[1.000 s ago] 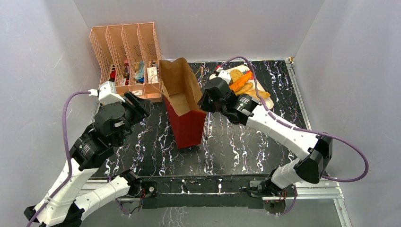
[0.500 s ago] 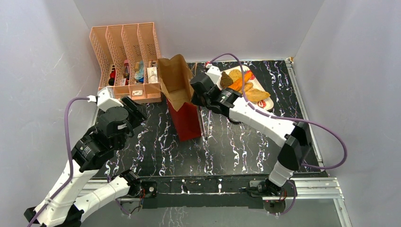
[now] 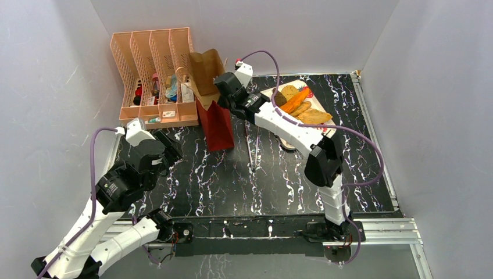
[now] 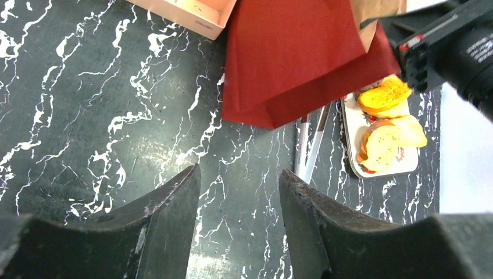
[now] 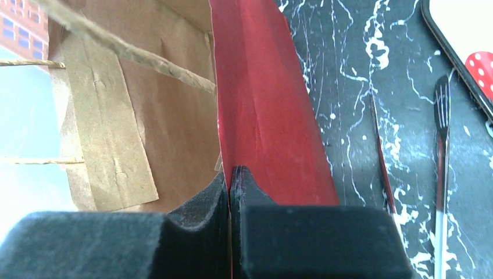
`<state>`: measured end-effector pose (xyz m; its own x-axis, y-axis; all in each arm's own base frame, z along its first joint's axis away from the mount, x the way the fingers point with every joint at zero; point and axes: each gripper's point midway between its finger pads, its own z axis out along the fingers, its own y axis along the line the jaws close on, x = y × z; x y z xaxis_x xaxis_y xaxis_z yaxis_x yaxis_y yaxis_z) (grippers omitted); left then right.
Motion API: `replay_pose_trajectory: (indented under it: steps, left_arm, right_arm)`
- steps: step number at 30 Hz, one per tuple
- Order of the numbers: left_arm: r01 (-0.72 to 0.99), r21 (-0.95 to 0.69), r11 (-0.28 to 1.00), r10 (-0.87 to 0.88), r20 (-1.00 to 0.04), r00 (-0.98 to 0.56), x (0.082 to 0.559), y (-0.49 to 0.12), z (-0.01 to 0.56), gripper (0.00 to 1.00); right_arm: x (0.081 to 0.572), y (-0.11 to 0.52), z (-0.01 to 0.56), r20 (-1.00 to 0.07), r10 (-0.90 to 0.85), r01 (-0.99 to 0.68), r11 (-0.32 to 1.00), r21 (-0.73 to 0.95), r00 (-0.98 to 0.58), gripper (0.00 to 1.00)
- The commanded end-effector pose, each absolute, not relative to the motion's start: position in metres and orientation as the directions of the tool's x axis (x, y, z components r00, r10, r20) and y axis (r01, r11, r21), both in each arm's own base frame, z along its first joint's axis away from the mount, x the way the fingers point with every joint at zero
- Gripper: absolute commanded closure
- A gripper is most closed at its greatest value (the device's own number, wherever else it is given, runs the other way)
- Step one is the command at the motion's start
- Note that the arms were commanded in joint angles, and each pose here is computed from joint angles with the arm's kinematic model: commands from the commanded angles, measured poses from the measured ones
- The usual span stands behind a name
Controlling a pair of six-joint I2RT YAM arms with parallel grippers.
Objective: Take the fake bread out of the paper bag
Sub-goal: Place the paper bag at the center of the board.
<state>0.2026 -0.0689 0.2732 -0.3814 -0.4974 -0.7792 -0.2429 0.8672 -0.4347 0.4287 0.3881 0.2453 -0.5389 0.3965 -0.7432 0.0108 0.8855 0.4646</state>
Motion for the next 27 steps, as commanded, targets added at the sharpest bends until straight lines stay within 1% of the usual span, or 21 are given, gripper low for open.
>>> replay_pose_trajectory:
  steps: [1,3,4,8,9,12,16,21,27]
  left_arm:
    - [-0.271,-0.428,0.862,-0.505,-0.766,-0.396,0.196,-0.064,0.262,0.50]
    - [-0.278,-0.426,0.861,-0.507,-0.762,-0.402,0.195,-0.063,0.258,0.50]
    - [-0.282,-0.425,0.860,-0.508,-0.762,-0.402,0.195,-0.062,0.256,0.50]
    - [-0.292,-0.432,0.853,-0.519,-0.757,-0.397,0.194,-0.061,0.252,0.50]
    - [-0.295,-0.434,0.851,-0.522,-0.755,-0.396,0.195,-0.062,0.250,0.49]
    - [-0.298,-0.436,0.849,-0.525,-0.755,-0.393,0.197,-0.063,0.248,0.49]
    - [-0.298,-0.442,0.846,-0.531,-0.752,-0.390,0.200,-0.066,0.245,0.49]
    - [-0.300,-0.454,0.839,-0.541,-0.750,-0.380,0.203,-0.067,0.247,0.49]
    - [-0.297,-0.460,0.837,-0.545,-0.751,-0.374,0.203,-0.067,0.249,0.49]
  right_arm:
    - [0.462,0.376,0.259,-0.768,0.429,0.040,0.883,0.468,-0.475,1.00]
    - [0.467,0.376,0.257,-0.765,0.428,0.035,0.882,0.471,-0.481,0.98]
    - [0.467,0.378,0.256,-0.765,0.420,0.024,0.883,0.469,-0.488,0.94]
    - [0.464,0.381,0.254,-0.766,0.392,-0.007,0.888,0.460,-0.509,0.70]
    - [0.462,0.382,0.254,-0.767,0.387,-0.014,0.889,0.458,-0.512,0.65]
    - [0.459,0.379,0.263,-0.776,0.381,-0.030,0.889,0.456,-0.503,0.56]
    - [0.455,0.376,0.271,-0.782,0.368,-0.045,0.893,0.449,-0.503,0.50]
    - [0.447,0.372,0.282,-0.786,0.362,-0.060,0.892,0.448,-0.501,0.48]
    - [0.438,0.364,0.310,-0.800,0.367,-0.081,0.887,0.455,-0.474,0.46]
